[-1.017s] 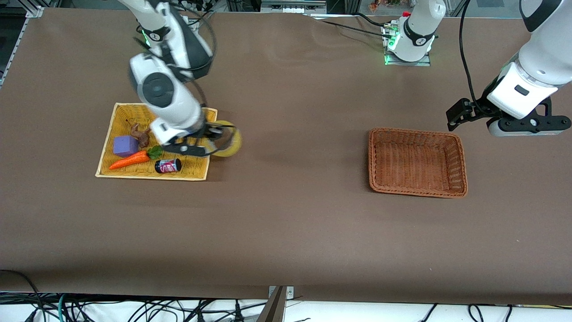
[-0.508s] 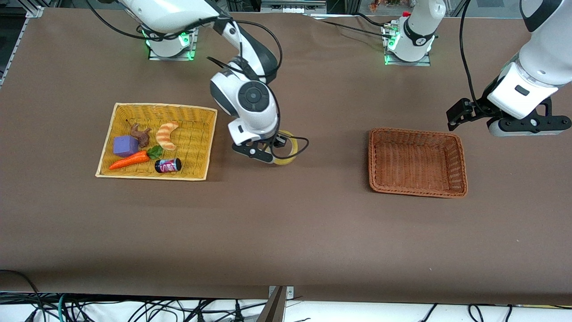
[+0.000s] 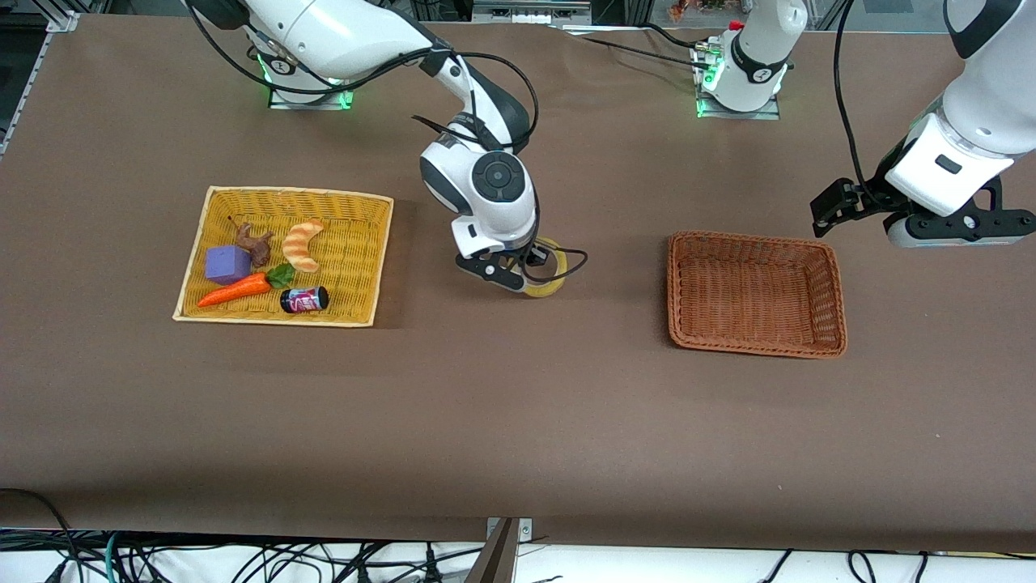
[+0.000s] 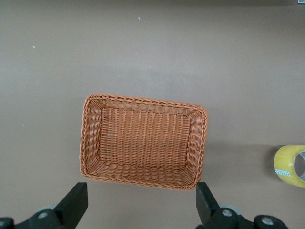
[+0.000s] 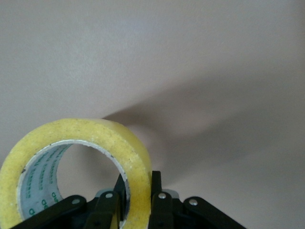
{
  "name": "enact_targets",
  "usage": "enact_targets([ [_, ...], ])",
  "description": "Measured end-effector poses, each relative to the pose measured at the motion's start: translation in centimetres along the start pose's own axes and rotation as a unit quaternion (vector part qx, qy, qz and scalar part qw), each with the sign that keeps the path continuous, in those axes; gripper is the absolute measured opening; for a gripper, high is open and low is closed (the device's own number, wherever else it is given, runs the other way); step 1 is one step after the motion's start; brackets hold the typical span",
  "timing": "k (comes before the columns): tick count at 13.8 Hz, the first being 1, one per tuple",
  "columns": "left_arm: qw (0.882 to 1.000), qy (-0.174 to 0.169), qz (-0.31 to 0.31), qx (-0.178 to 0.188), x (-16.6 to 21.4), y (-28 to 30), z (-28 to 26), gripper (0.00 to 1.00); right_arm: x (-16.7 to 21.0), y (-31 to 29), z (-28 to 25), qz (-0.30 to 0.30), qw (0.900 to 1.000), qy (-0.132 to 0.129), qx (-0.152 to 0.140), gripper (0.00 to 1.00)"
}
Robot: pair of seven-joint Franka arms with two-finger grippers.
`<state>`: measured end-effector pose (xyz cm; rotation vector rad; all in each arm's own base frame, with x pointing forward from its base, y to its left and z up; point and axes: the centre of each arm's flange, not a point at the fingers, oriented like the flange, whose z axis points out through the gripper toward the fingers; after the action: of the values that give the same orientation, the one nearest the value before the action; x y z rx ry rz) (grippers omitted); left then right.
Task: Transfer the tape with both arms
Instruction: 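Carry the tape roll with the right gripper toward the table middle, then release the tape on the table while the left gripper reaches toward it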
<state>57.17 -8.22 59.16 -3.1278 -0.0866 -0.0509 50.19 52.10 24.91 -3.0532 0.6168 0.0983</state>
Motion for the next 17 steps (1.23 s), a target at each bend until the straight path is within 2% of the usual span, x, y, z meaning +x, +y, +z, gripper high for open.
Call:
enact_targets([
  [5, 1.000, 0.000, 0.000, 0.000, 0.0, 0.0, 0.0, 1.00, -0.7, -0.1, 4.4, -0.005, 1.000, 0.003, -0.014, 0.22],
  [8, 1.000, 0.000, 0.000, 0.000, 0.0, 0.0, 0.0, 1.00, 0.1, 0.0, 4.2, 0.000, 1.000, 0.008, -0.014, 0.46],
  [10, 1.000, 0.000, 0.000, 0.000, 0.0, 0.0, 0.0, 1.00, 0.8, -0.2, 3.4, -0.002, 1.000, 0.019, -0.010, 0.68],
  [13, 1.000, 0.000, -0.001, 0.000, 0.0, -0.1, 0.0, 1.00, 2.4, -1.3, -2.8, -0.015, 0.999, 0.038, -0.020, 0.99],
  [15, 1.000, -0.002, -0.001, 0.000, 0.0, -0.1, 0.0, 1.00, 4.2, -1.0, -9.2, -0.065, 0.996, 0.044, -0.038, 1.00],
  [17, 1.000, -0.021, -0.001, 0.001, -0.4, -0.2, 0.4, 1.00, 8.3, 1.2, -15.5, -0.127, 0.990, 0.059, -0.032, 1.00],
])
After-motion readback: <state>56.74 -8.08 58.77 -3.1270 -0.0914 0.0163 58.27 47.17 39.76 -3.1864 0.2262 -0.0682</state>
